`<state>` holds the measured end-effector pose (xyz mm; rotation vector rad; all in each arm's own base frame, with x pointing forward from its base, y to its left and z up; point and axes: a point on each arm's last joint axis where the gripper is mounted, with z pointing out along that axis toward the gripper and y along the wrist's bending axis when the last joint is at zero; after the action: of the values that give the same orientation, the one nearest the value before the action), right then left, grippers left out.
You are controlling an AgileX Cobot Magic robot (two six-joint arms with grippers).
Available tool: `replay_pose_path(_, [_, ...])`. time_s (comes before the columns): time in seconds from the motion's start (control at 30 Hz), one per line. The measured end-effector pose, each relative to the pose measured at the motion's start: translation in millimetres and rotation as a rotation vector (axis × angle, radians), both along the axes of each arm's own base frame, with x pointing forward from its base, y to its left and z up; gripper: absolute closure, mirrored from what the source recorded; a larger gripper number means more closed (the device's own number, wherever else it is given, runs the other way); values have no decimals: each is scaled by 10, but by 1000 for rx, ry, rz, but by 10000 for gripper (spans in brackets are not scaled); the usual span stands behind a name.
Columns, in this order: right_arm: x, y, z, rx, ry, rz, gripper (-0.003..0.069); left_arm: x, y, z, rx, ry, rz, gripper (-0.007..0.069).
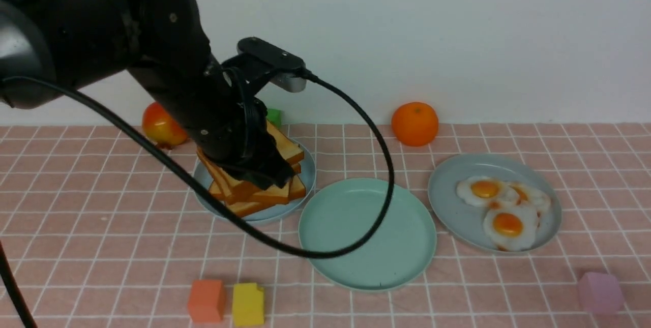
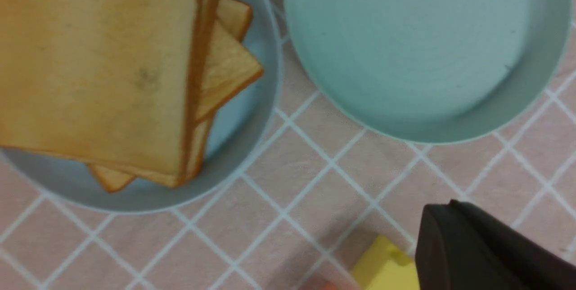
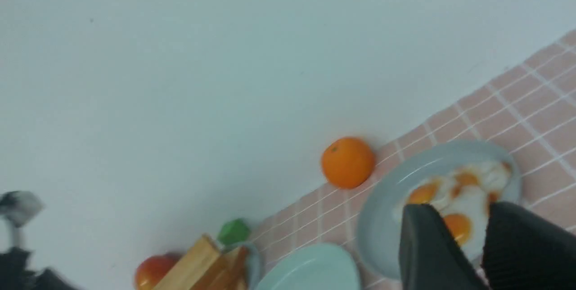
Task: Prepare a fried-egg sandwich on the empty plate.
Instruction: Use the left arm to grab a slice of bread
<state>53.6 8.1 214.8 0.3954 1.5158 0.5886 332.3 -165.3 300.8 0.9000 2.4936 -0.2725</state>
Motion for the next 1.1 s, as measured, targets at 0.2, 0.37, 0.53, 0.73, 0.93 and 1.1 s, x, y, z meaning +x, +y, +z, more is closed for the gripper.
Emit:
replay_pose_path(0.2, [-154, 170, 903, -314, 227, 245, 553, 217, 112, -148, -1, -34, 89, 613])
replay_pose_path(0.37, [-145, 157, 1447, -634, 451, 366, 630, 423, 53, -431, 17, -72, 97, 613])
replay_pose_path(0.53, [-87, 180, 1563, -703, 461, 441, 637, 608, 41, -570, 72, -144, 79, 537])
replay_pose_path(0.73, [-107, 222, 1571, -703, 445, 513, 637, 774, 1, -671, 91, -201, 68, 296])
replay_pose_path(0.93, [-113, 226, 1566, -701, 451, 521, 636, 834, -8, -848, 123, -192, 54, 238])
replay_pose_path(1.1, [-114, 226, 1565, -701, 452, 522, 632, 889, 0, -934, 179, -220, 22, 281])
